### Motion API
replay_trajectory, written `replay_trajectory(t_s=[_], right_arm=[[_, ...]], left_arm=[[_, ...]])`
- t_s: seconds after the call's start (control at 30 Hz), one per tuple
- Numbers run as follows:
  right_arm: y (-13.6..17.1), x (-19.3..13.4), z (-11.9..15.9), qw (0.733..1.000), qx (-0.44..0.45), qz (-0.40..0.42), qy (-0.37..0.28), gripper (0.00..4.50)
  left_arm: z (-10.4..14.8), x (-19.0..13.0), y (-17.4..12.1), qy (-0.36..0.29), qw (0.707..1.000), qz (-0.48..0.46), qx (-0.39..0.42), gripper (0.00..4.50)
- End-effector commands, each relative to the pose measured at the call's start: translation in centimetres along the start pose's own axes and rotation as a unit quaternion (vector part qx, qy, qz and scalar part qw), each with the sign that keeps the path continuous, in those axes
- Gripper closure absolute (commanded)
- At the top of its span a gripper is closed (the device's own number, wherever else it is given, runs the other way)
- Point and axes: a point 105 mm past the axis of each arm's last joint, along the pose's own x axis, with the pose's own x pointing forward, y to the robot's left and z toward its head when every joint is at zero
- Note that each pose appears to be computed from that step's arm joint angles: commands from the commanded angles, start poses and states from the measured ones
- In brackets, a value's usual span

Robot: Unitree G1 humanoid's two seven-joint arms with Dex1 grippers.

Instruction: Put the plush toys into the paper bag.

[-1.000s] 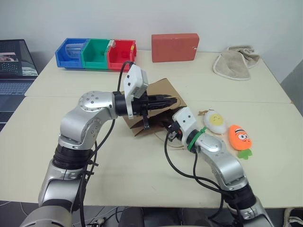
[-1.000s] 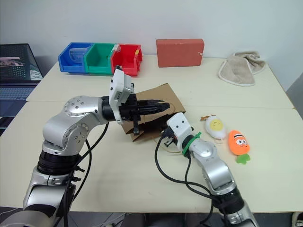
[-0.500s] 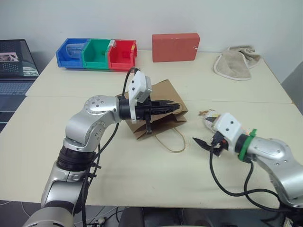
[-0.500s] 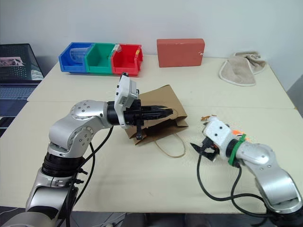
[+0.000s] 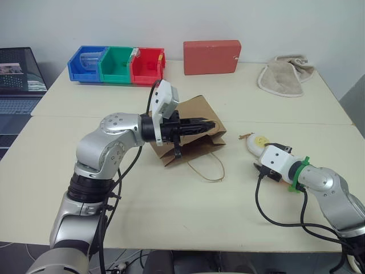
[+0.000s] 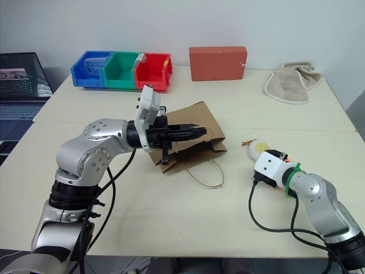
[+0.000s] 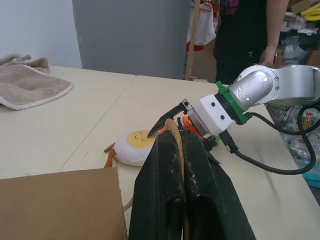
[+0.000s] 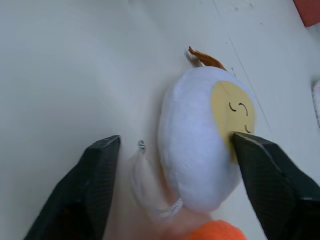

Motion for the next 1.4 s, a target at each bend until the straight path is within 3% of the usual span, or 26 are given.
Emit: replay_trajectory(t_s=[0.03,0.23,0.3,0.43,0.57,0.73,1.17,1.4], right_arm=[[-1.0,-0.1,0.1,1.0,-0.014,-0.021,-0.005,2.43],[-1.5,-0.3,0.3,0.999,-0.03,-0.027,-0.015,4.48],[-1.8,-0.7,0.7,0.999,-0.028,-0.018,-0.027,4.48],[-2.4,-3.4,4.6,0.994,-0.001,0.05,-0.099,4.48],[-1.1,-6.1,7.7,0.978,0.006,0.15,-0.144,4.48],[0.2,-7.1,10.1,0.964,0.007,0.201,-0.175,4.48],[0.9,1.5,14.9,0.973,0.02,0.101,-0.204,4.48],[0.8,3.4,15.9,0.976,0.056,0.058,-0.204,4.48]], left_arm=[[1.4,-0.2,0.0,-0.015,1.0,0.0,0.021,4.5],[1.7,-0.2,0.2,-0.02,1.0,0.003,0.016,4.5],[1.8,-0.1,0.3,-0.023,1.0,0.006,0.012,4.5],[2.3,0.1,0.4,-0.03,1.0,0.003,0.007,4.5],[2.5,0.2,0.4,-0.032,0.999,0.001,0.006,4.5],[2.7,0.4,0.2,-0.035,0.999,-0.008,0.001,4.5],[3.1,1.0,-1.2,-0.04,0.998,-0.051,-0.01,4.5],[4.2,1.0,-0.8,-0.073,0.996,-0.042,-0.04,4.5]])
